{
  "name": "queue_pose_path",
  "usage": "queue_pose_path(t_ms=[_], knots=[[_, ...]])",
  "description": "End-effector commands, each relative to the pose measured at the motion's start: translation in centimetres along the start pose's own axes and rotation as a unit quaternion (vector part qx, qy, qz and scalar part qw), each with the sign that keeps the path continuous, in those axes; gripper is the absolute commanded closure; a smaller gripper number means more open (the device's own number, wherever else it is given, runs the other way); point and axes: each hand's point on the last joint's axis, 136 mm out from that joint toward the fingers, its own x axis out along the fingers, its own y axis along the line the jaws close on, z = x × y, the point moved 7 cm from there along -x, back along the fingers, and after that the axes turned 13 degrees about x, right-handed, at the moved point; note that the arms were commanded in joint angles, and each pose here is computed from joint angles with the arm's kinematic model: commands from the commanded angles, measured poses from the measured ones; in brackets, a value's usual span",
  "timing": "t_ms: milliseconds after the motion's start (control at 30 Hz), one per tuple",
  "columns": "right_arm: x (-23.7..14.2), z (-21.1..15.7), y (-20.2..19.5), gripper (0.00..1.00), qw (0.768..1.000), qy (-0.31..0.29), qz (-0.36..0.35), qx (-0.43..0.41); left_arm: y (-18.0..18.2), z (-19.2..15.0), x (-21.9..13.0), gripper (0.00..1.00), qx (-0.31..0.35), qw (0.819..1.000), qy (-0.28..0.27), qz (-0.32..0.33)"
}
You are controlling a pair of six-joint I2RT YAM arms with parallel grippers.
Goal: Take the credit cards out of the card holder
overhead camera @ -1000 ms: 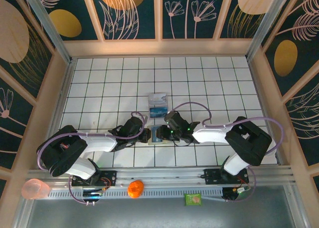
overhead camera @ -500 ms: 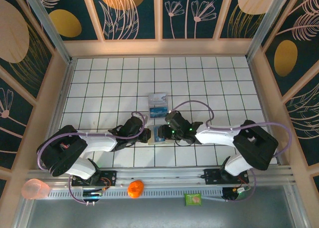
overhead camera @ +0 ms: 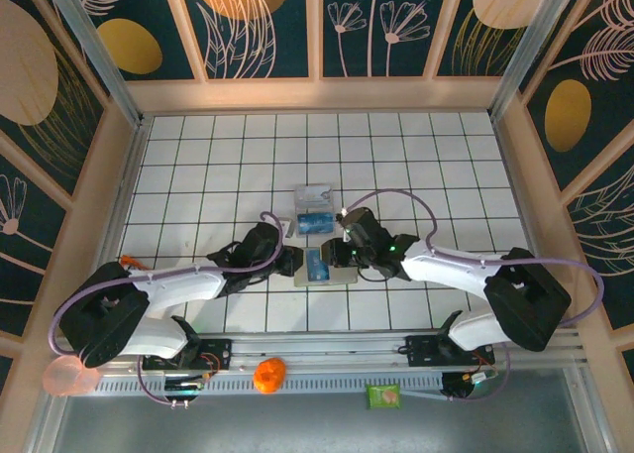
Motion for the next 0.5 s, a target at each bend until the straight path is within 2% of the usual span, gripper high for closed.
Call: queue_pose_path(t_ms=[0, 100, 467], knots=[[0.4, 0.2, 0.4, 0.71, 0.999, 0.031, 0.011, -0.02, -1.1, 0.1, 1.0, 0.89, 0.012, 1.0, 0.014, -0.017], [1.1, 0.2, 0.2, 0.71, 0.999, 0.047, 0.015, -0.018, -0.2, -0.8, 1.9, 0.96, 0.008, 0.999, 0.03, 0.009], [2.6, 0.2, -1.6, 0.71, 0.998, 0.055, -0.017, 0.01, 0.9, -2.5, 3.2, 0.97, -0.002, 0.998, 0.058, 0.034]])
